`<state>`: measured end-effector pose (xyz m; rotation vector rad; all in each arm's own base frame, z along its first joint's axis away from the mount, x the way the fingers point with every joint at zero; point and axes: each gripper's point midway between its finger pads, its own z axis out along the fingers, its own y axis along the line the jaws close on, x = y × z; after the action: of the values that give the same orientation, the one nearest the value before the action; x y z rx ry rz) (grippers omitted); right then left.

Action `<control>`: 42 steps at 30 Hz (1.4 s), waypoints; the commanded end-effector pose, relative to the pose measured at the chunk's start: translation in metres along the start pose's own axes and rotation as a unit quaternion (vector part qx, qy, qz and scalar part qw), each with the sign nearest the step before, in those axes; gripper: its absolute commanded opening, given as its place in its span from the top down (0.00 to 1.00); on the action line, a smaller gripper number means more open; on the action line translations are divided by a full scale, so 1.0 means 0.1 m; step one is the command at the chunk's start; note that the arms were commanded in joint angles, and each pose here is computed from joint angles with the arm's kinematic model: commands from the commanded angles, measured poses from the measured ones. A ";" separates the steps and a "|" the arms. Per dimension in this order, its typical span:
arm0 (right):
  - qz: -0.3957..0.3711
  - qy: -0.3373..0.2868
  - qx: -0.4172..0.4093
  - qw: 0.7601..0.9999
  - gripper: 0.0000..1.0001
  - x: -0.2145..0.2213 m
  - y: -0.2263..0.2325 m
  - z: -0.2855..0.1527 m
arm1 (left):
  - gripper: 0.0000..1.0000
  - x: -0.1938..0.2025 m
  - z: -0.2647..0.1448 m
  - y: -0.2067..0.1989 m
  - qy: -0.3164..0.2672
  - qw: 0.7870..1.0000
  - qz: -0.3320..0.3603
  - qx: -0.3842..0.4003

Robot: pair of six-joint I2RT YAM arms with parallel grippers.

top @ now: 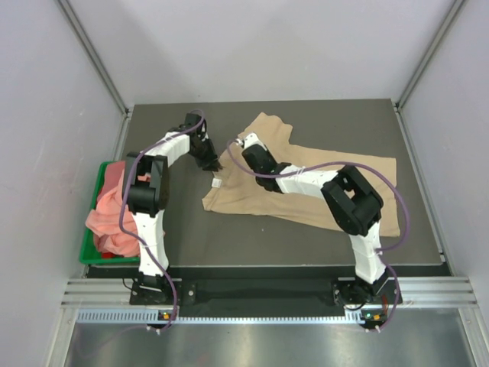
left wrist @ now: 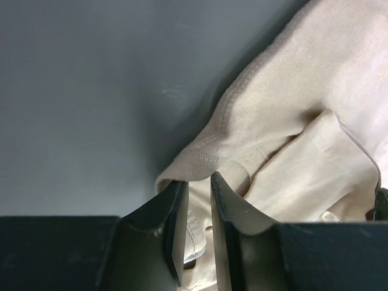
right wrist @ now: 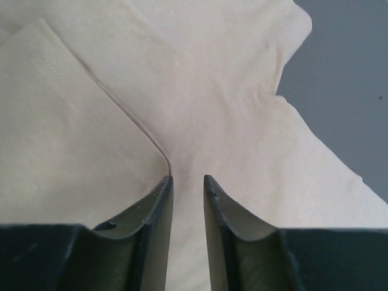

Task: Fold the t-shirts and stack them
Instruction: Fold the tshirt

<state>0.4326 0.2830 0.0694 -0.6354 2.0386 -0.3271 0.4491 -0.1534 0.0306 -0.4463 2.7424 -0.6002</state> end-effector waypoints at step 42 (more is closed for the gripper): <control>0.188 0.060 -0.167 0.966 0.70 0.17 -0.08 -0.23 | 0.64 -0.28 0.34 -0.83 -0.045 0.974 0.202 0.089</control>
<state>0.4006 0.2620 0.0724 -0.4583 2.3183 0.1719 0.4900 -0.2235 0.0368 0.0779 2.6217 -0.6992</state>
